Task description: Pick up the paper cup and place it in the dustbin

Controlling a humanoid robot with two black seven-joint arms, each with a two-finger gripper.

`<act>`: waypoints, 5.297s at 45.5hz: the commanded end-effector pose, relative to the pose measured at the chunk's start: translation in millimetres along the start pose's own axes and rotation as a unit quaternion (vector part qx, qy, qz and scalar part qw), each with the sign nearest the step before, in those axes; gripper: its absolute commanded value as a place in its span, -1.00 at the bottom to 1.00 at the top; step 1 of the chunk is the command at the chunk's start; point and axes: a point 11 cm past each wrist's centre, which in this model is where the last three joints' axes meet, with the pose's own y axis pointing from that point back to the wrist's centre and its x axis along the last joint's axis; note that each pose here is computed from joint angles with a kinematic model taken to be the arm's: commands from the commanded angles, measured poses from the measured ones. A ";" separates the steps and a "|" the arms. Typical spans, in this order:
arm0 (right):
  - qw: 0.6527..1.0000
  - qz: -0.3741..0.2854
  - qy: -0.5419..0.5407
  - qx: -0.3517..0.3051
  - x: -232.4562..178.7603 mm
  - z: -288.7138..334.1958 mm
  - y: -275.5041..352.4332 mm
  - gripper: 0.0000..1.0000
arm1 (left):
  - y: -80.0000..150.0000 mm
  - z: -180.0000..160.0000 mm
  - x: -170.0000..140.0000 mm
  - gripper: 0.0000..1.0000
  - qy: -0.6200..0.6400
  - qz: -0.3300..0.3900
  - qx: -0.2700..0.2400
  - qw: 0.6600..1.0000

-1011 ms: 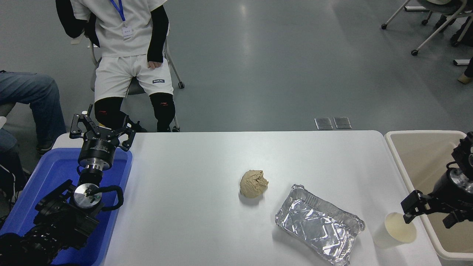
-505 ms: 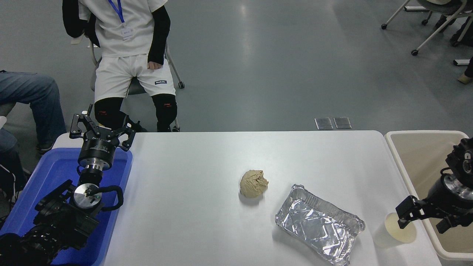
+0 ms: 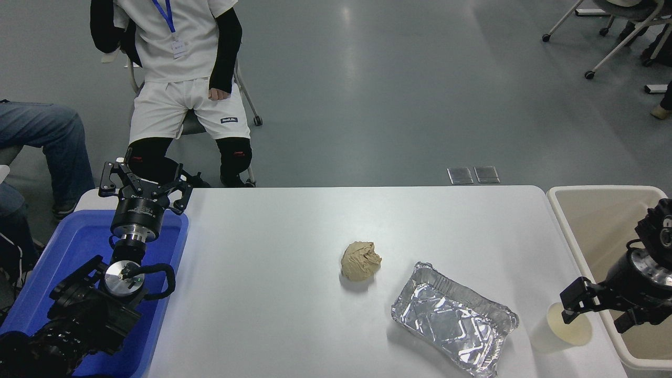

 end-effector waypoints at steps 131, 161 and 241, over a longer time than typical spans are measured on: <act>0.954 0.286 -0.026 -0.092 60.7 -12.7 286.9 -1.00 | 0.0 -0.8 -0.2 0.98 -0.001 0.000 0.002 1.000; 0.947 0.290 -0.082 -0.110 52.5 39.9 284.4 -1.00 | 0.0 -0.8 -0.2 0.98 -0.001 0.000 0.002 1.000; 0.901 0.259 -0.347 0.030 12.0 172.3 46.5 -1.00 | 0.0 0.3 0.1 0.98 -0.001 0.000 0.000 1.000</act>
